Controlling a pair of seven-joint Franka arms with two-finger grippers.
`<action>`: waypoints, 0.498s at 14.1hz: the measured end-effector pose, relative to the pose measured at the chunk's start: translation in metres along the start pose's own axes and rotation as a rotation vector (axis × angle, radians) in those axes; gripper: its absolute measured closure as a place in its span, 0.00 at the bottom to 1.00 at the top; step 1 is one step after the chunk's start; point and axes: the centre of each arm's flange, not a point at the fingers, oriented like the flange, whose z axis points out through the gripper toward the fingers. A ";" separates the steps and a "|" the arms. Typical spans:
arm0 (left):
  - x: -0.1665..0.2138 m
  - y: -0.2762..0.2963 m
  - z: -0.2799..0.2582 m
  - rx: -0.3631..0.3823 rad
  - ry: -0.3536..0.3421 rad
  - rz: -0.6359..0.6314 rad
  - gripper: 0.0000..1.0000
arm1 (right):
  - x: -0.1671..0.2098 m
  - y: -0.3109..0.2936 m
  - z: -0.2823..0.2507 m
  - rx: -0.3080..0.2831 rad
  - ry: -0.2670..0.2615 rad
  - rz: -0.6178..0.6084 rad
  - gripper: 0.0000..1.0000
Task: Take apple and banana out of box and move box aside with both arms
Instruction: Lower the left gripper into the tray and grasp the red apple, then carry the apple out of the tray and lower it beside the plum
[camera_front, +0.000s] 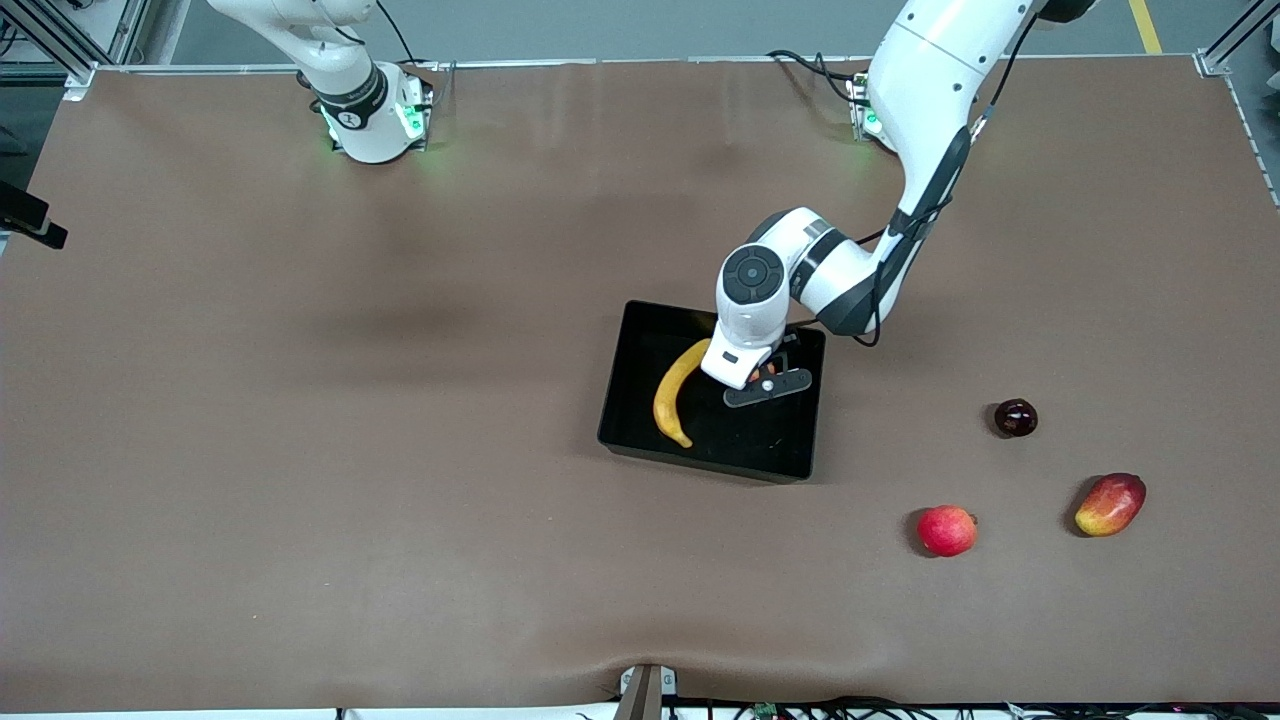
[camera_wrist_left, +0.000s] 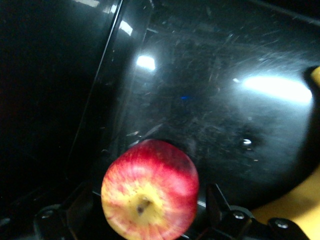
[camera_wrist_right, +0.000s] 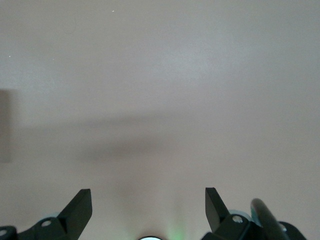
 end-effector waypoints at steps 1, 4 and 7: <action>0.000 0.000 0.004 0.002 -0.001 0.000 0.09 | 0.000 0.000 0.000 0.000 0.000 0.000 0.00; 0.005 0.003 -0.002 -0.015 0.016 -0.001 0.26 | 0.001 0.000 0.001 0.000 -0.002 0.001 0.00; 0.026 0.012 -0.037 -0.068 0.068 -0.018 0.26 | 0.001 0.001 0.002 0.000 -0.003 0.001 0.00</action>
